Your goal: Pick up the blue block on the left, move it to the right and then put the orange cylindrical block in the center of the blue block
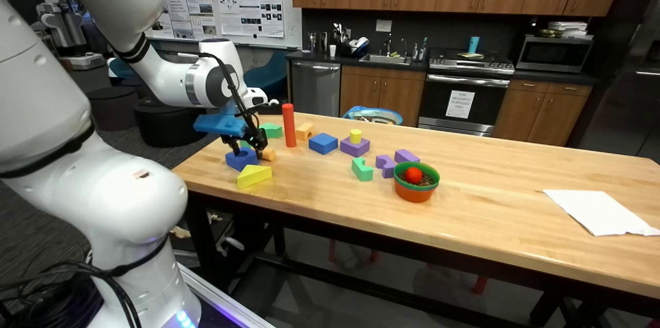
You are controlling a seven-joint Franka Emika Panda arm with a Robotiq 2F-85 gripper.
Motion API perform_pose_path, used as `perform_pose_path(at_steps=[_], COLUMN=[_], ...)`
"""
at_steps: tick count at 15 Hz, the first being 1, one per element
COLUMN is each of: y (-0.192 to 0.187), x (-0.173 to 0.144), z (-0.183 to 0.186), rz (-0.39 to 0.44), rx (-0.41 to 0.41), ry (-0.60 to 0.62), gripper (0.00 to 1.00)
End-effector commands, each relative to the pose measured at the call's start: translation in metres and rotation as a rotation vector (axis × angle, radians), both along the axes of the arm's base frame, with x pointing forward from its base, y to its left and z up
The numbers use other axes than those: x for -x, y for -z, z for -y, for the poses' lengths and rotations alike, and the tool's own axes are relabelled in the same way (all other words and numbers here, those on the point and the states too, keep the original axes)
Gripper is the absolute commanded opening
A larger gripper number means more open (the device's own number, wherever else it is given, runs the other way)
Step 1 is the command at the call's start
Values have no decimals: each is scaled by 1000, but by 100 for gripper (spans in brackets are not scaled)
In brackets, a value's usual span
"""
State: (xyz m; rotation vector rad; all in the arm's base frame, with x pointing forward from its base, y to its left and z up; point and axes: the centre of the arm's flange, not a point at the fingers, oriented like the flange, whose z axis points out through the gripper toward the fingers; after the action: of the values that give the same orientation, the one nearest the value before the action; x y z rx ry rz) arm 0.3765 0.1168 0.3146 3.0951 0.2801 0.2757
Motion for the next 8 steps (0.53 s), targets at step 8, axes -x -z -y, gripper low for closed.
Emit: perform_pose_path(at_steps=[8], y=[8], x=[-5], z=[-5], rz=[-9], rx=[39], ry=[5], gripper=[82])
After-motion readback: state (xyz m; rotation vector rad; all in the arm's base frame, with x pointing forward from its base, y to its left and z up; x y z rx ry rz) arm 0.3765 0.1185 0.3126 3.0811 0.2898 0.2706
